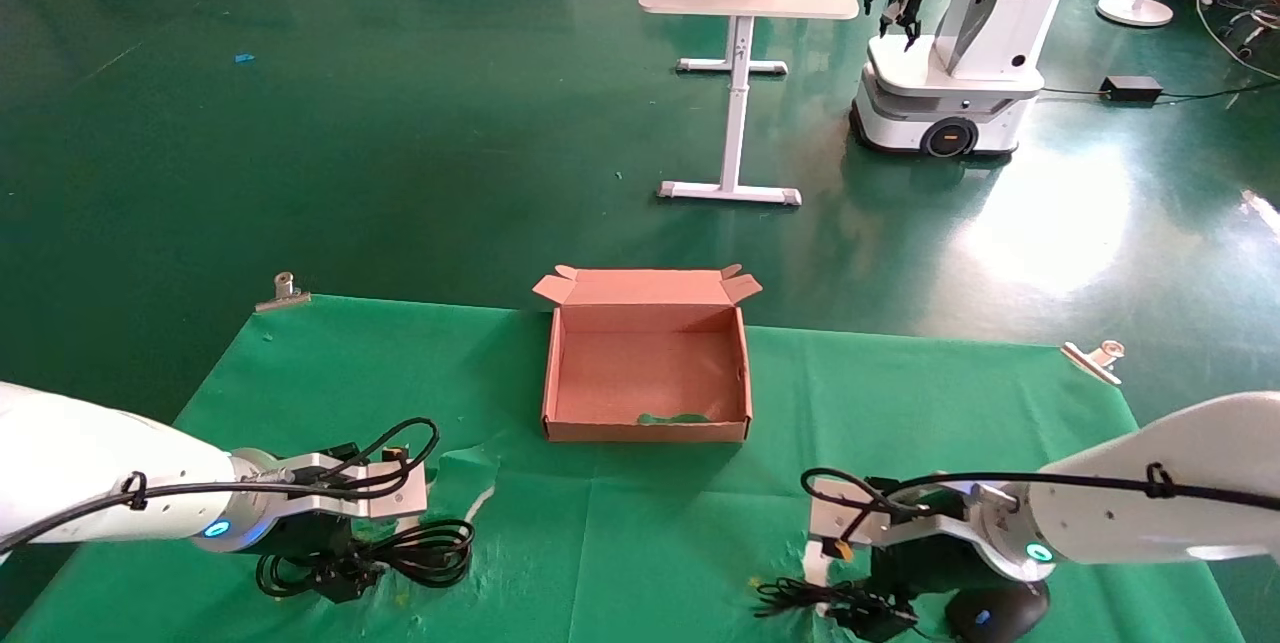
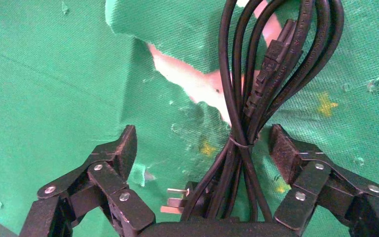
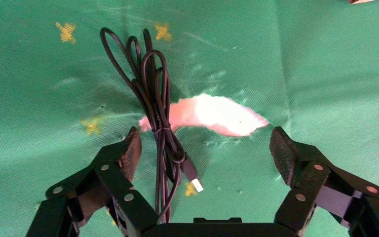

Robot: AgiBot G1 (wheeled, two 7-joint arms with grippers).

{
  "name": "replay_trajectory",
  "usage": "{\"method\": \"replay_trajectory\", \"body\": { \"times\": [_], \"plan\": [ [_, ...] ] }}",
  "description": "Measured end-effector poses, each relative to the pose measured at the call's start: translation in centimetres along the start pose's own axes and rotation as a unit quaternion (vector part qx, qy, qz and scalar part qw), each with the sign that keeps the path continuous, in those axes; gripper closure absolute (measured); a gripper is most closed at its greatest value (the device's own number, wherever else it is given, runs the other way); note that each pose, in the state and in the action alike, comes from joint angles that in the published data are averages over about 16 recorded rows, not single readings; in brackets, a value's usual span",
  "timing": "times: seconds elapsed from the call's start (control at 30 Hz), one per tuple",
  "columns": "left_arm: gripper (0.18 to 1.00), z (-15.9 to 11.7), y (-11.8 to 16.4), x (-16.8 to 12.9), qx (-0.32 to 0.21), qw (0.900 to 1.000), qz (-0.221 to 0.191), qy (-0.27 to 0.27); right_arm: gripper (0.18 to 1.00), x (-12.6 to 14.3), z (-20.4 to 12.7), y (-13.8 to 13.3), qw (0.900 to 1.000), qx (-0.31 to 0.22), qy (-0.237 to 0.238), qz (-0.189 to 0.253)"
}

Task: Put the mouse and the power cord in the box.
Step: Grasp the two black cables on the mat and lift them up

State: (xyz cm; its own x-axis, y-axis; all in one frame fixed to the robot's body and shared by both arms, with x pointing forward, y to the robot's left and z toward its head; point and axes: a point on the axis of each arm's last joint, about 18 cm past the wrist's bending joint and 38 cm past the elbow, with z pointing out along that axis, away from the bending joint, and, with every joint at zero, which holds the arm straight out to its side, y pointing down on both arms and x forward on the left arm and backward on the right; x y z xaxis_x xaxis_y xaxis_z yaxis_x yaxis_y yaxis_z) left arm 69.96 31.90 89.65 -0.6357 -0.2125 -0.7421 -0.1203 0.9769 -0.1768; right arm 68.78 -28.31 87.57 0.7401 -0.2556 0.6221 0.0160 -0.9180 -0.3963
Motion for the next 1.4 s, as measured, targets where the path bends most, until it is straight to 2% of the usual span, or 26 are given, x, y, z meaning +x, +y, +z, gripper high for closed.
{"method": "replay_trajectory", "body": {
  "times": [0.33,0.6,0.93,1.1,1.4],
  "plan": [
    [0.311,-0.01,0.0,0.01,0.0,1.0,0.0,0.0,0.343,-0.08,-0.15,-0.05,1.0,0.003,0.0,-0.002],
    [0.461,-0.01,-0.01,0.0,0.0,1.0,0.0,0.0,0.499,-0.11,-0.21,-0.07,1.0,0.004,0.0,-0.003],
    [0.69,-0.01,-0.01,0.0,0.0,1.0,0.0,0.0,0.748,-0.12,-0.25,-0.08,1.0,0.005,0.0,-0.004],
    [0.8,-0.01,-0.01,0.0,0.0,1.0,0.0,0.0,0.837,-0.13,-0.26,-0.09,1.0,0.005,0.0,-0.004],
    [0.894,-0.18,0.03,-0.16,0.001,1.0,-0.001,-0.001,0.933,0.0,-0.4,-0.14,1.0,0.006,0.002,-0.004]
  ]
}}
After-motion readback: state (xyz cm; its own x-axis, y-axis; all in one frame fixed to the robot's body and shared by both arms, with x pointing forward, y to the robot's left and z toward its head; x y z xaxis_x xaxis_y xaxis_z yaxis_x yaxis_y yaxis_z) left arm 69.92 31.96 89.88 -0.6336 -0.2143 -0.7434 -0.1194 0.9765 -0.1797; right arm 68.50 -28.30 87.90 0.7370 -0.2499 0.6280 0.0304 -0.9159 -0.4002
